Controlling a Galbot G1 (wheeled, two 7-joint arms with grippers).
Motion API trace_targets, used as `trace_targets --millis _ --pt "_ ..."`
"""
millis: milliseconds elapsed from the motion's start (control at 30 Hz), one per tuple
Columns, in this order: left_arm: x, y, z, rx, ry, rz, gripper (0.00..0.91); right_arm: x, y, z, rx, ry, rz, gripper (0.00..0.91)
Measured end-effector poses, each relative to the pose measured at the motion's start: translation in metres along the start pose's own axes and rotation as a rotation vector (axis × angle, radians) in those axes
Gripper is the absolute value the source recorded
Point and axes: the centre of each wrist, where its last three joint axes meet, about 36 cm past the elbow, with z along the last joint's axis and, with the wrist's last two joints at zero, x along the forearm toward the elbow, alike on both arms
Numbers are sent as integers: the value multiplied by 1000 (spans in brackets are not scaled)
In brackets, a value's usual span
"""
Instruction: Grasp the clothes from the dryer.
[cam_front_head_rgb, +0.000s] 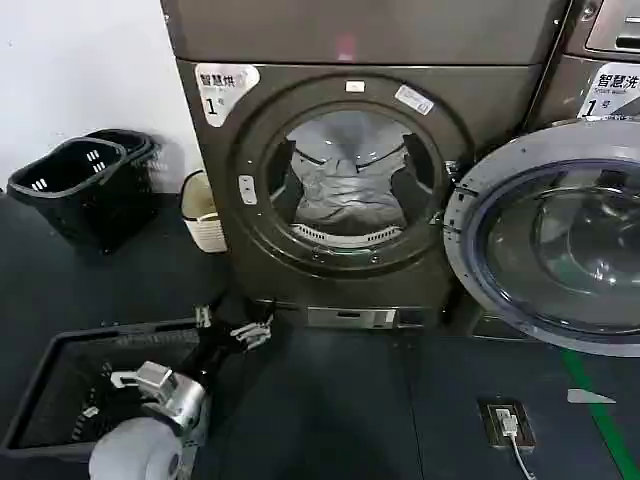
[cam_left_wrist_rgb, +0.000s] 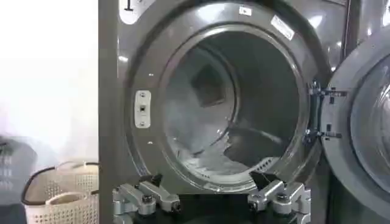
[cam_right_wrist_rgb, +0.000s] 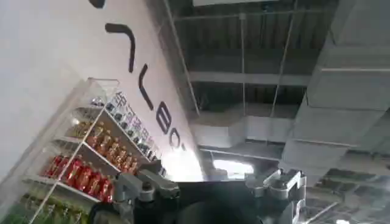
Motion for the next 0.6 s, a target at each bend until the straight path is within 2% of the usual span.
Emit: trace_targets --millis 600 --pt "1 -9 6 -24 35 -5 907 -9 -1 -1 -27 -30 46 907"
